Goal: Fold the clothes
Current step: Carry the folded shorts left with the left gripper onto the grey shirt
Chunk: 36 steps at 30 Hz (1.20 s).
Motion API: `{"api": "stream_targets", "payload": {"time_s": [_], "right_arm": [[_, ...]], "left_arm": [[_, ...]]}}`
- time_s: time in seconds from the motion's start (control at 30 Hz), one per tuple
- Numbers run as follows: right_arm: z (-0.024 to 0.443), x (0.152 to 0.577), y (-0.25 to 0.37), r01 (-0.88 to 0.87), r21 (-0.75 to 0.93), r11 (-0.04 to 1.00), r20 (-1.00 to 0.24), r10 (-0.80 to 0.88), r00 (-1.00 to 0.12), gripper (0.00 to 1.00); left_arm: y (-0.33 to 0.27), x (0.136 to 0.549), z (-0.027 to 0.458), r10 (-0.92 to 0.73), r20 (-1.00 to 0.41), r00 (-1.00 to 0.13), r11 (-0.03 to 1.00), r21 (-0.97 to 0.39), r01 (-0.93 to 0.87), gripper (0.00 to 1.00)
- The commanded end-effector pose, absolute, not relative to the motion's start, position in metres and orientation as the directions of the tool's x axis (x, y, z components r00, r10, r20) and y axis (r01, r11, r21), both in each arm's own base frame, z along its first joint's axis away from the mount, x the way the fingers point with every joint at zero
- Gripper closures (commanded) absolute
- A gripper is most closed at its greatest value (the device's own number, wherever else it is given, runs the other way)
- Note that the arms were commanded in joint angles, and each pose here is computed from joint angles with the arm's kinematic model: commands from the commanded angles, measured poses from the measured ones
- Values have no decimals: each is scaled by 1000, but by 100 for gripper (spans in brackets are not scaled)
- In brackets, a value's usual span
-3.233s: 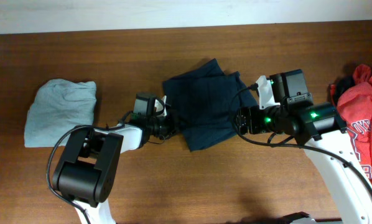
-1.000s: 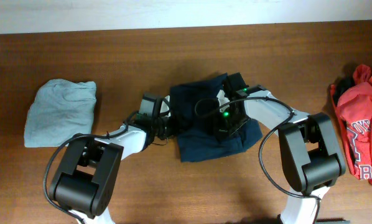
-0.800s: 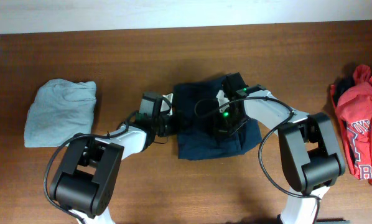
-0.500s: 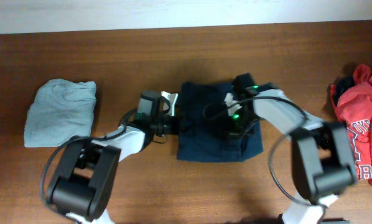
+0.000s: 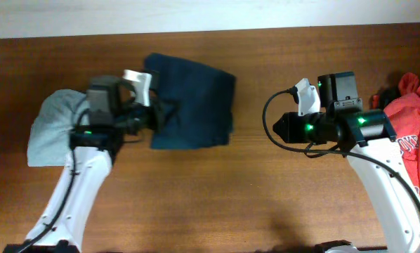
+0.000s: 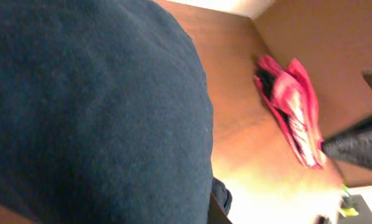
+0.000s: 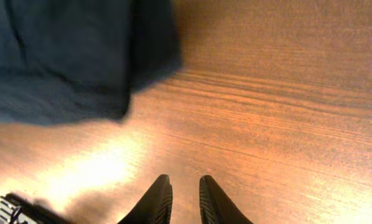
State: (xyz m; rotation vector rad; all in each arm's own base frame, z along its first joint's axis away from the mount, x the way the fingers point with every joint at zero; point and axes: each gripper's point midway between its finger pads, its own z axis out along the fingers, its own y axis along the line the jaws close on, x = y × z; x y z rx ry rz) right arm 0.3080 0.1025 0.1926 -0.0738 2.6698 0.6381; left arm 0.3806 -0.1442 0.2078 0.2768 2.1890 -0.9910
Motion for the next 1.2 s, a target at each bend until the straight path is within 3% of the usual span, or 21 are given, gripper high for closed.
{"api": "stream_targets", "payload": {"time_s": [0.0,0.23,0.43,0.73,0.93,1.0,1.13,1.17], "right_arm": [[190,306,99,-134,414,901,-375,35,-926,80],[190,306,99,-134,414,900,-375,35,-926,80],[190,305,99,-133,414,901,-374,35,-927,80],[189,303,99,-129,414,901,-365,34,-930,80],[189,302,98,-127,413,902,-362,34,-932,80],[188,303,98,-127,412,902,-362,34,-932,80],[187,303,94,-117,391,913,-363,36,-931,80],[187,303,94,-116,391,913,-361,36,-932,80]], "left_arm": [[-89,396,220,-94,-750,-655,767,-474,433,100],[9,398,209,-53,-805,-590,884,-313,348,100],[73,381,182,-95,-743,-663,955,-255,149,100],[128,372,191,-284,-740,-610,936,-351,-10,100],[166,359,185,-342,-728,-595,934,-334,-129,99],[178,356,174,-353,-708,-611,934,-303,-188,94],[198,350,146,-432,-639,-637,901,-281,-330,64],[202,348,140,-448,-625,-639,893,-275,-357,61]]}}
